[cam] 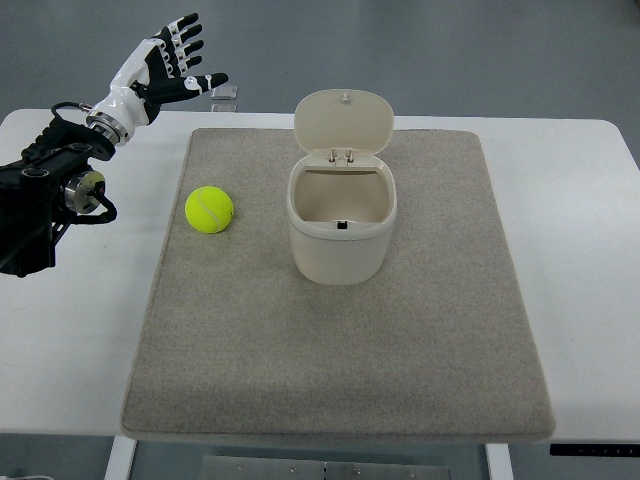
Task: Put tennis ball into box with left hand
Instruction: 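Swing the left hand forward and down toward the tennis ball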
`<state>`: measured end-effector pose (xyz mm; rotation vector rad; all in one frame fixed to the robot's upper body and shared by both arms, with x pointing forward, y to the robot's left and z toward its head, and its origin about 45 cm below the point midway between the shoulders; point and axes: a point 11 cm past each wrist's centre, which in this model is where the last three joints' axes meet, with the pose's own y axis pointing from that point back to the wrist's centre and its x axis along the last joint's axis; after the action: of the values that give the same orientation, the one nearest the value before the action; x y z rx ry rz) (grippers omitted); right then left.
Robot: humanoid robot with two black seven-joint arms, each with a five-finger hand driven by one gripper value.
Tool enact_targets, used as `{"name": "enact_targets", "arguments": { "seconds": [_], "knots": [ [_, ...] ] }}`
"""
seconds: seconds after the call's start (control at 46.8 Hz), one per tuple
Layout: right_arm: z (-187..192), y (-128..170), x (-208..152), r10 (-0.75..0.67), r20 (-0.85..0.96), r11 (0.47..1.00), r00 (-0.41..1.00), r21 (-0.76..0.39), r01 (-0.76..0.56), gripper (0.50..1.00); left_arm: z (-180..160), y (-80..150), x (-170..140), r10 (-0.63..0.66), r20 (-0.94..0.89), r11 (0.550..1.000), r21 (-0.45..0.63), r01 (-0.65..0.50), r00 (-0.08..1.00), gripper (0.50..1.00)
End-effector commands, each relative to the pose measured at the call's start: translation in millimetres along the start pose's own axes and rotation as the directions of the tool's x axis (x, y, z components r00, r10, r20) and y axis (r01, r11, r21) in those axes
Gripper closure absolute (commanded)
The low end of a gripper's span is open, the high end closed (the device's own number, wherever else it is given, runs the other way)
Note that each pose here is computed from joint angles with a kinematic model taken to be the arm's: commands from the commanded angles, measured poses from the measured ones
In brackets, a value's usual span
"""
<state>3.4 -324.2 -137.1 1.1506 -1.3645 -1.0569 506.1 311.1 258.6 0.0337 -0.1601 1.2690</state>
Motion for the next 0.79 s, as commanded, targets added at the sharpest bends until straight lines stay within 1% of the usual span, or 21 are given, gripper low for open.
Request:
{"name": "enact_targets", "arguments": {
  "seconds": [0.0,0.214,0.342,0.449,0.578,0.642,0.77],
  "knots": [
    [0,0,0,0.000,0.001,1.000,1.000,0.000,0.000,0.599,-1,3,5,-0.049,0.069,0.998,0.039,0.046,0.996,0.525],
    [0,0,0,0.000,0.000,1.000,1.000,0.000,0.000,0.597,11,9,18,-0.200,0.153,0.975,0.125,0.181,0.968,0.525],
    [0,0,0,0.000,0.000,1.000,1.000,0.000,0.000,0.599,17,15,28,-0.297,0.236,0.944,0.220,0.247,0.925,0.525],
    [0,0,0,0.000,0.000,1.000,1.000,0.000,0.000,0.597,22,19,35,-0.389,0.310,0.904,0.311,0.294,0.868,0.527],
    [0,0,0,0.000,0.000,1.000,1.000,0.000,0.000,0.599,18,25,39,-0.473,0.399,0.859,0.408,0.310,0.786,0.536],
    [0,0,0,0.000,0.000,1.000,1.000,0.000,0.000,0.597,19,28,44,-0.488,0.418,0.849,0.429,0.307,0.766,0.536],
    [0,0,0,0.000,0.000,1.000,1.000,0.000,0.000,0.599,21,27,43,-0.518,0.438,0.832,0.456,0.315,0.734,0.536]
  ]
}}
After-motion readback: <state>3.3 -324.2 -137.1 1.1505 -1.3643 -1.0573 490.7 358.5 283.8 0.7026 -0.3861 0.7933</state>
